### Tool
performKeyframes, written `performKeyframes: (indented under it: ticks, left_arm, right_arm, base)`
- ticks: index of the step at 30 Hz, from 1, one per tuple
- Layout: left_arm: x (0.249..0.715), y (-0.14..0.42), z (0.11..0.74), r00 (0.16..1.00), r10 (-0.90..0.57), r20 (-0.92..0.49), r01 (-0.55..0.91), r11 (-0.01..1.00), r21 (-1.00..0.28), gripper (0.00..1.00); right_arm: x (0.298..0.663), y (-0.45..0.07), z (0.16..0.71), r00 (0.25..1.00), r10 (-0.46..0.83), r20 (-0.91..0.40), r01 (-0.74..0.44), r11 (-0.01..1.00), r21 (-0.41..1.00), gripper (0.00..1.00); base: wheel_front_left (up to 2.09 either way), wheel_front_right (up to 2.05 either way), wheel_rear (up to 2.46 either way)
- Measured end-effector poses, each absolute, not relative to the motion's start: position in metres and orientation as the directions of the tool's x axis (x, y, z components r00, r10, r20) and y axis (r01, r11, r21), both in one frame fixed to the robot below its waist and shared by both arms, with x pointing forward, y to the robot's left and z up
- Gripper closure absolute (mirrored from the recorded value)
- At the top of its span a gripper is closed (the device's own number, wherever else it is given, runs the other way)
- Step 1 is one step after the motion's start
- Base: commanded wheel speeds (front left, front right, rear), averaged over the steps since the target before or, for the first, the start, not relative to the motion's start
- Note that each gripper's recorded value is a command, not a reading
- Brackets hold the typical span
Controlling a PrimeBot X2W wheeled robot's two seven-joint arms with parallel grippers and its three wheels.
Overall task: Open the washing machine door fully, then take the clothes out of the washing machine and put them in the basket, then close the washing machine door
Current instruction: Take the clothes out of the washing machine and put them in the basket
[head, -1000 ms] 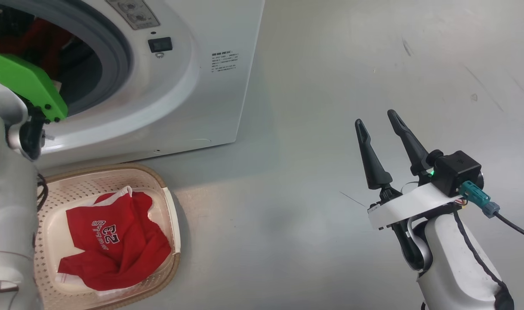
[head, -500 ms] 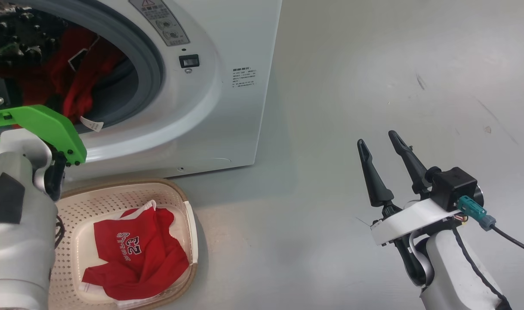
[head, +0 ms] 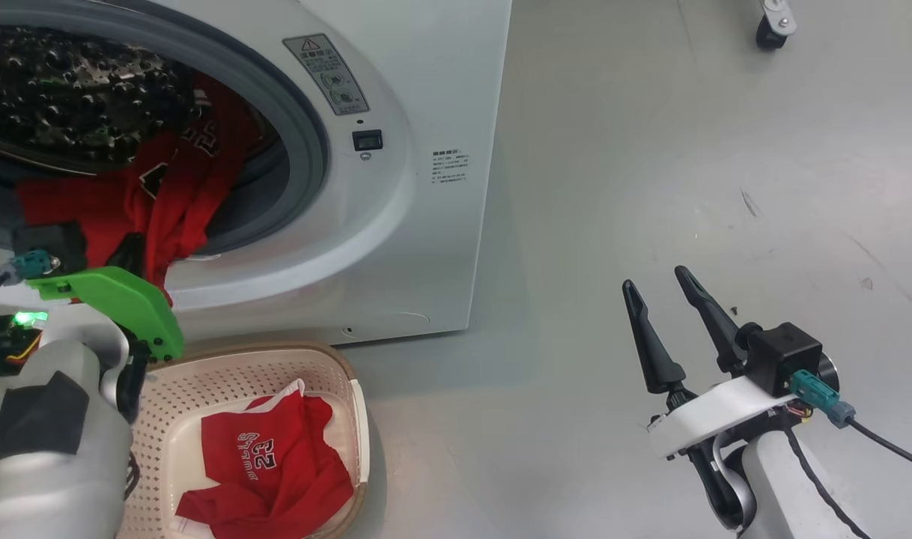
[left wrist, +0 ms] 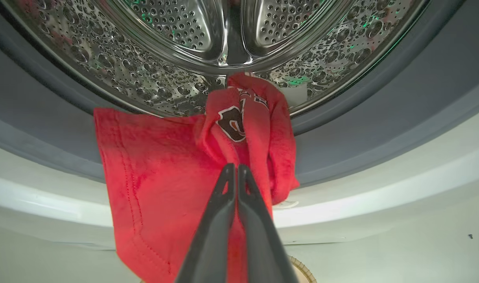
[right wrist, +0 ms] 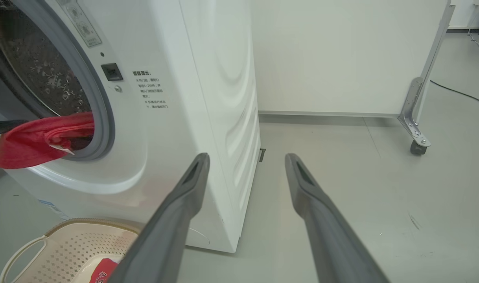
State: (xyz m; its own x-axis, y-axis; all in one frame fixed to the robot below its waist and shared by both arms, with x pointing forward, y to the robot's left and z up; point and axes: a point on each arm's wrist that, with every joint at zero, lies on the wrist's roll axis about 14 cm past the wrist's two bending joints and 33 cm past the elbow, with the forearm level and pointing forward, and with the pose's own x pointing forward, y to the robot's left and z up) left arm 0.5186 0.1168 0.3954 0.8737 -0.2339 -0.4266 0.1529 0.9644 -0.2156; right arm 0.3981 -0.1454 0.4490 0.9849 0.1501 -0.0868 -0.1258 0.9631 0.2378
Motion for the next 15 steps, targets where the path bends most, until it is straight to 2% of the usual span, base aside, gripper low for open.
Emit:
performKeyframes:
  ticks: [4, 15]
  left_arm:
    - [0.513, 0.118, 0.403, 0.889, -0.232, -0.396, 0.158, 0.965, -0.210, 1.00]
    - [0.509, 0.121, 0.445, 0.955, -0.220, -0.200, 0.174, 0.959, -0.224, 1.00]
  right_arm:
    - [0.394, -0.143, 0.451, 0.984, 0.156, -0.081, -0.133, 0.962, 0.240, 0.00]
    - [0.393, -0.134, 0.459, 0.981, 0.183, -0.057, -0.164, 0.956, 0.244, 0.00]
  base:
    - [0.00, 0.00, 0.00]
    - [0.00, 0.00, 0.00]
